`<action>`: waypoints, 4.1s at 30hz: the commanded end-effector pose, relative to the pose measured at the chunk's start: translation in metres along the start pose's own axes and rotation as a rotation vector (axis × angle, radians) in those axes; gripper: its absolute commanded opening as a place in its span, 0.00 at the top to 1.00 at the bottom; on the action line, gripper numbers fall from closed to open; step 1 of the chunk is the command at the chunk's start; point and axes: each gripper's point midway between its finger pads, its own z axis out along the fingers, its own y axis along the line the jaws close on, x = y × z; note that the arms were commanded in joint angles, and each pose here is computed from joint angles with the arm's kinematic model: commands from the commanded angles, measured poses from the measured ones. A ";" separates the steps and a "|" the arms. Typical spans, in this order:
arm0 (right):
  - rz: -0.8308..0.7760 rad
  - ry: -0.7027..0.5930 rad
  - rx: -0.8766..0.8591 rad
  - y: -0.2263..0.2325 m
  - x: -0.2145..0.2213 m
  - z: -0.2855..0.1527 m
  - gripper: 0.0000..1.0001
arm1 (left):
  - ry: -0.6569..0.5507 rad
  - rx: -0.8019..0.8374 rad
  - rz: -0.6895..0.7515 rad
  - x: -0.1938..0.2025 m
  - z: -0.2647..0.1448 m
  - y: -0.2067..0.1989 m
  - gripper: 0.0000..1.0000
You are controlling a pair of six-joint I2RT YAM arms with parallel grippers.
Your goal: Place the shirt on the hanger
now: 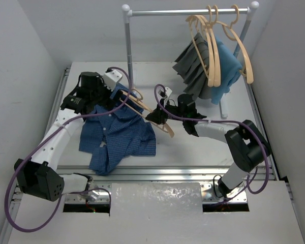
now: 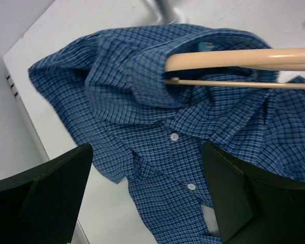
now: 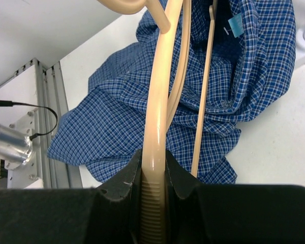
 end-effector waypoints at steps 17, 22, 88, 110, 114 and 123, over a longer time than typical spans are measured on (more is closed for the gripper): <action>-0.048 -0.122 -0.055 0.011 -0.042 0.013 1.00 | -0.057 -0.203 -0.178 0.008 0.095 0.030 0.29; -0.047 -0.112 -0.048 0.008 -0.038 0.014 1.00 | -0.096 -0.179 -0.222 0.000 0.101 0.026 0.51; -0.243 -0.039 -0.322 0.040 -0.059 0.037 1.00 | -0.337 0.347 0.653 -0.011 0.019 0.019 0.16; -0.270 -0.030 -0.332 0.038 -0.069 0.036 1.00 | -0.091 0.469 0.632 0.082 0.029 0.049 0.20; -0.262 -0.025 -0.344 0.039 -0.068 0.037 1.00 | -0.183 0.382 0.604 0.063 0.046 0.062 0.28; -0.284 -0.015 -0.343 0.039 -0.068 0.035 1.00 | -0.301 0.534 0.572 0.041 0.054 0.029 0.59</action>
